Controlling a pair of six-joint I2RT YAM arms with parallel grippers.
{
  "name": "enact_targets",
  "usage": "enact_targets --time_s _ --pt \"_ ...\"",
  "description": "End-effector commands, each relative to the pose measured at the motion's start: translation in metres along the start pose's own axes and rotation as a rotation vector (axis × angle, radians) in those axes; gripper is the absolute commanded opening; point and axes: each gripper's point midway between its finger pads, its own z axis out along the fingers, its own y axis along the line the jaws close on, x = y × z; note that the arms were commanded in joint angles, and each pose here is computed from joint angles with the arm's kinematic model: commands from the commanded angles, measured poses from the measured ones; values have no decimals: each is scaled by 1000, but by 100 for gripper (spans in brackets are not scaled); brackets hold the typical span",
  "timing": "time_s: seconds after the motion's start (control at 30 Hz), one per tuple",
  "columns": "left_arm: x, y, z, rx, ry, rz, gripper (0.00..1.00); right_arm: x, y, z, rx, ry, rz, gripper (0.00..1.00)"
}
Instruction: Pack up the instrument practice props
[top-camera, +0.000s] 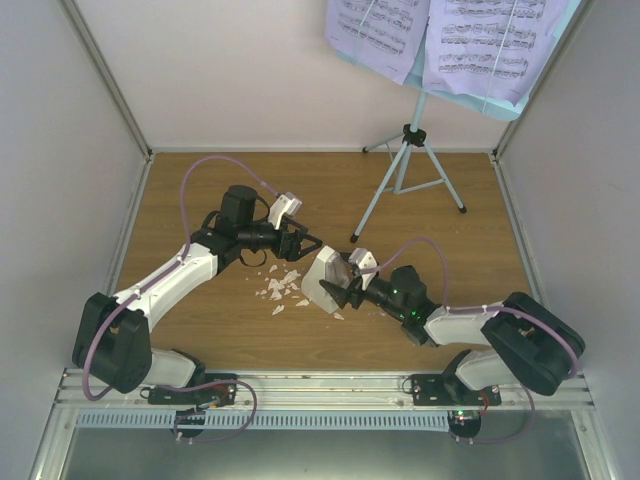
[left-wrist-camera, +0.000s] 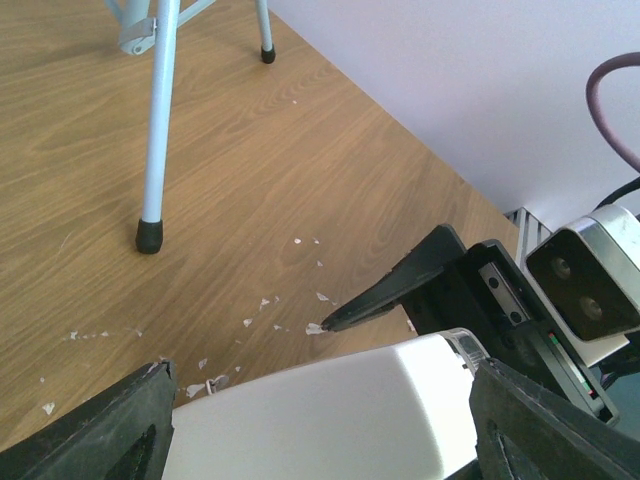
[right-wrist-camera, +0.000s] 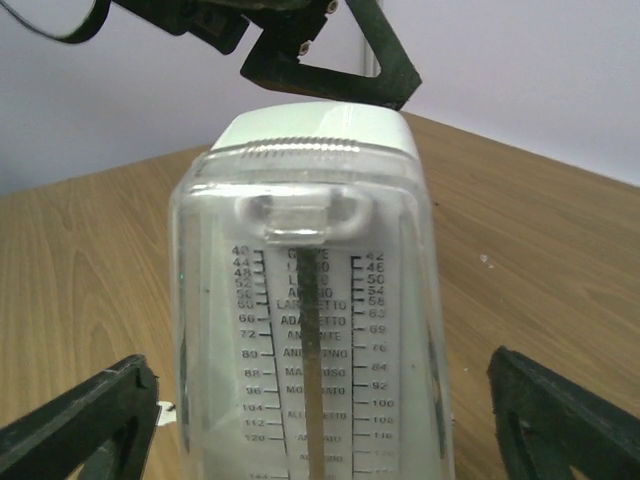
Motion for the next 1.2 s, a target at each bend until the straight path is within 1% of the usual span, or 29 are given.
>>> enact_targets --time_s 0.0,0.07,0.2,0.3,0.43,0.5,0.57,0.63,0.7,0.8,0.93,1.07,1.13,1.17 --pt "-13 -6 -9 0 -50 51 81 -14 -6 -1 28 -26 -14 94" --pt "-15 -6 -13 -19 -61 62 84 -18 -9 -5 49 -27 -2 99" --pt "-21 -7 -21 -57 -93 90 90 -25 -4 -15 35 -18 20 100" --pt "-24 -5 -25 -91 -111 98 92 -29 -3 -27 44 -13 46 99" --pt "-36 1 -43 -205 -179 125 92 -46 -7 -51 90 -82 83 100" --pt "-41 4 -54 -268 -217 140 92 -57 -15 -60 137 -108 104 100" --pt "-46 8 -65 -336 -251 149 93 -67 -34 -66 229 -114 132 100" --pt "-50 13 -74 -394 -277 153 93 -70 -55 -68 304 -81 167 100" --pt "-49 13 -78 -413 -285 143 92 -71 -77 -68 371 -36 220 100" --pt "-45 10 -76 -445 -287 96 91 -77 -114 -75 486 6 313 100" --pt "-32 -8 -64 -490 -262 31 92 -62 -155 -92 614 63 442 100" --pt "-21 -40 -41 -397 -233 -18 95 -41 -175 -111 686 74 528 100" --pt "-18 -57 -29 -335 -223 -15 99 -33 -179 -119 709 73 554 100" --pt "-15 -61 -21 -330 -202 -11 99 -29 -180 -123 722 72 562 99"
